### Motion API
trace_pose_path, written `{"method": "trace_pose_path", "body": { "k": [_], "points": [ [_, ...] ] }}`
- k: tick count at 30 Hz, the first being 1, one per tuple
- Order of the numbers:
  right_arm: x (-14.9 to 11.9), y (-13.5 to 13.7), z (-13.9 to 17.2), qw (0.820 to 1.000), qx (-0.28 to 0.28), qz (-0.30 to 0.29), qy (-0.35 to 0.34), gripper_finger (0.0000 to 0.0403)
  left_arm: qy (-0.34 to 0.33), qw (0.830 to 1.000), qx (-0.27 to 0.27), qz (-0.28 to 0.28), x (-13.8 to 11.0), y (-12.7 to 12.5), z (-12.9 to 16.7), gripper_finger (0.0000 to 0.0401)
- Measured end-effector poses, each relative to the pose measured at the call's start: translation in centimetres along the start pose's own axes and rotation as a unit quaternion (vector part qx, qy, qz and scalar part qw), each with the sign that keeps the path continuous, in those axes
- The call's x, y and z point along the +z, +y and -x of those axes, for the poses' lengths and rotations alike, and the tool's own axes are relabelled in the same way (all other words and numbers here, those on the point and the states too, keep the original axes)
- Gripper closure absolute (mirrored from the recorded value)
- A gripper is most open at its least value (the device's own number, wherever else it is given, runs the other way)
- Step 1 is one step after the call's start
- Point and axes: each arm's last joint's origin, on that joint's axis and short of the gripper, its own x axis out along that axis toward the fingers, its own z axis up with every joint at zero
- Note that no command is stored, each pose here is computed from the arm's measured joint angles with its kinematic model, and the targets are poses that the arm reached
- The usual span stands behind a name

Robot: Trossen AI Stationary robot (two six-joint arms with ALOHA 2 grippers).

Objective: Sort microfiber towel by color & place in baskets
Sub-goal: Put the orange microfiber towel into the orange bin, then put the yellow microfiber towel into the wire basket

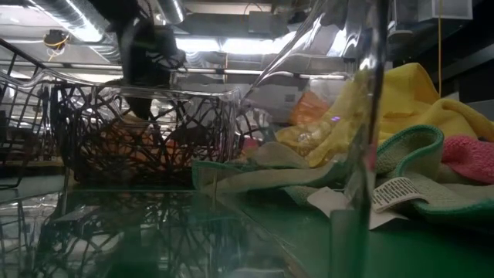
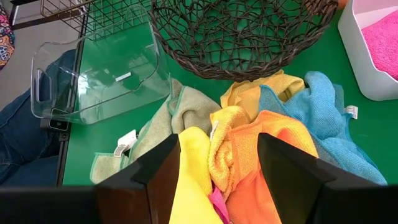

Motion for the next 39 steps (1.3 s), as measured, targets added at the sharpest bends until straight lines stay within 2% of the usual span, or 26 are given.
{"method": "trace_pose_path", "body": {
  "k": [3,8,11,16,22,30,34,39],
  "points": [
    [-0.1,0.5,-0.1,1.0,0.01,0.004,0.005,0.0189,-0.021,0.999,-0.03,0.005,0.9,0.1,1.2,0.0269],
    [-0.5,3.0,-0.6,0.999,0.034,0.019,0.023,0.0189,-0.065,0.99,-0.124,0.007,2.3,-0.6,3.2,0.0269],
    [-1.0,5.1,-1.0,0.998,0.035,0.052,0.031,0.0189,-0.094,0.977,-0.189,0.004,2.9,-2.0,3.9,0.0269],
    [-2.4,8.4,-1.9,0.993,0.005,0.105,0.06,0.0189,-0.141,0.95,-0.275,-0.046,3.3,-5.2,5.3,0.0269],
    [-5.6,9.8,-4.4,0.986,-0.041,0.117,0.114,0.0189,-0.196,0.918,-0.327,-0.111,3.0,-9.7,7.5,0.0269],
    [-9.7,8.5,-7.7,0.968,-0.133,0.133,0.169,0.0189,-0.252,0.874,-0.371,-0.189,0.7,-15.4,11.0,0.0269],
    [-11.3,7.9,-9.0,0.962,-0.14,0.141,0.188,0.0189,-0.277,0.856,-0.38,-0.216,-0.7,-17.9,12.5,0.0269],
    [-12.3,7.6,-10.3,0.966,-0.131,0.138,0.177,0.0189,-0.301,0.836,-0.39,-0.243,-2.4,-21.0,13.6,0.0269]
  ]
}}
